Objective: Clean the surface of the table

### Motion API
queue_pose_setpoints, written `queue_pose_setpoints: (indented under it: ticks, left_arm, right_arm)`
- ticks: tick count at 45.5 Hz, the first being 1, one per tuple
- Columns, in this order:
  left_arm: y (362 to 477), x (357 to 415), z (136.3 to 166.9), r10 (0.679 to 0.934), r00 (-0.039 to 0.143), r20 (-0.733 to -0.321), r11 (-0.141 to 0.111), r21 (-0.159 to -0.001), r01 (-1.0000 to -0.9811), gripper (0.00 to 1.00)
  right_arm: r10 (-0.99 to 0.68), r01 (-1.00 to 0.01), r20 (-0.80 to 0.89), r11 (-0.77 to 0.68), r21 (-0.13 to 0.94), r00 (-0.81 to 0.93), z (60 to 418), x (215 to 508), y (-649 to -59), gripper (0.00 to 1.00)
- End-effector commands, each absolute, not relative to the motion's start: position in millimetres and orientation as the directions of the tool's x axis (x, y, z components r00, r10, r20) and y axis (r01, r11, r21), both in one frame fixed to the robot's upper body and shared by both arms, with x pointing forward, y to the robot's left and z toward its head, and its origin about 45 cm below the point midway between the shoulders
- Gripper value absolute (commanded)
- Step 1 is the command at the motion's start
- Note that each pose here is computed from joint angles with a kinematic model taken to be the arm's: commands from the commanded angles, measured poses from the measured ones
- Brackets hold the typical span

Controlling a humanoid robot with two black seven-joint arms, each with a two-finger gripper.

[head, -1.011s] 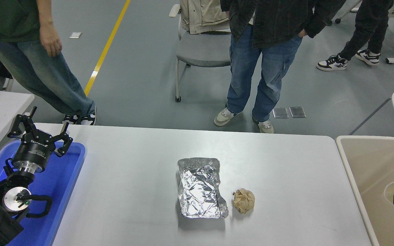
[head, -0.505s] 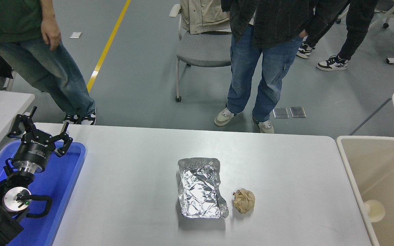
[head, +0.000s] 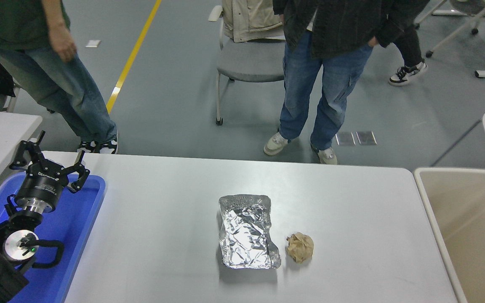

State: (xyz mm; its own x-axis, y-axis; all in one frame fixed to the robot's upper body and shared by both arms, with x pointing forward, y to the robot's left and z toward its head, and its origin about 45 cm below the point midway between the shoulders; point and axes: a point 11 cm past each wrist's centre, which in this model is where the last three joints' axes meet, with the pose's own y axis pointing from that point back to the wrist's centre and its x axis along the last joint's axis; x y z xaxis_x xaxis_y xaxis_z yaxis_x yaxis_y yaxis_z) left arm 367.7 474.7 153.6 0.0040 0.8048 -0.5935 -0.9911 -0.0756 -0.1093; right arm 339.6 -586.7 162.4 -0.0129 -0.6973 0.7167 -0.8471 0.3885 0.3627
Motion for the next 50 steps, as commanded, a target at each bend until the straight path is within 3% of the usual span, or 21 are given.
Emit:
queue_pose_setpoints:
  ticks: [1,6,14,24,36,50]
  left_arm:
    - [474.5,367.7,153.3,0.806,0.004,-0.593,-0.074,-0.107,-0.9915,1.0]
    - [474.7,367.7,153.5,0.805,0.004,-0.593,-0.076,-0.109,-0.9912,1.0]
    - [474.6,367.7,153.4,0.805,0.004,-0.593,-0.075,-0.108,-0.9914,1.0]
    - [474.7,367.7,153.5,0.805,0.004,-0.593,-0.076,-0.109,-0.9912,1.0]
    - [474.6,367.7,153.4,0.805,0.004,-0.593,-0.075,-0.108,-0.9914,1.0]
    - [474.6,367.7,153.4,0.805,0.004,-0.593,-0.075,-0.108,-0.9914,1.0]
  right_arm:
    - [-0.885,-0.908,0.308,0.401,0.119,-0.35,231.3,369.6,-574.9,1.0]
    - [-0.915,-0.911,0.054,0.404,0.084,-0.4,233.8,370.5,-561.6,1.0]
    - [-0.95,-0.961,-0.153,0.262,0.084,-0.272,210.7,379.6,-501.0,1.0]
    - [-0.883,-0.993,-0.456,0.122,0.003,-0.11,187.2,378.2,-435.0,1.0]
    - [-0.819,-0.985,-0.56,0.168,-0.029,-0.124,148.6,381.3,-386.5,1.0]
    - [-0.83,-0.991,-0.549,0.133,-0.023,-0.099,145.5,387.6,-371.0,1.0]
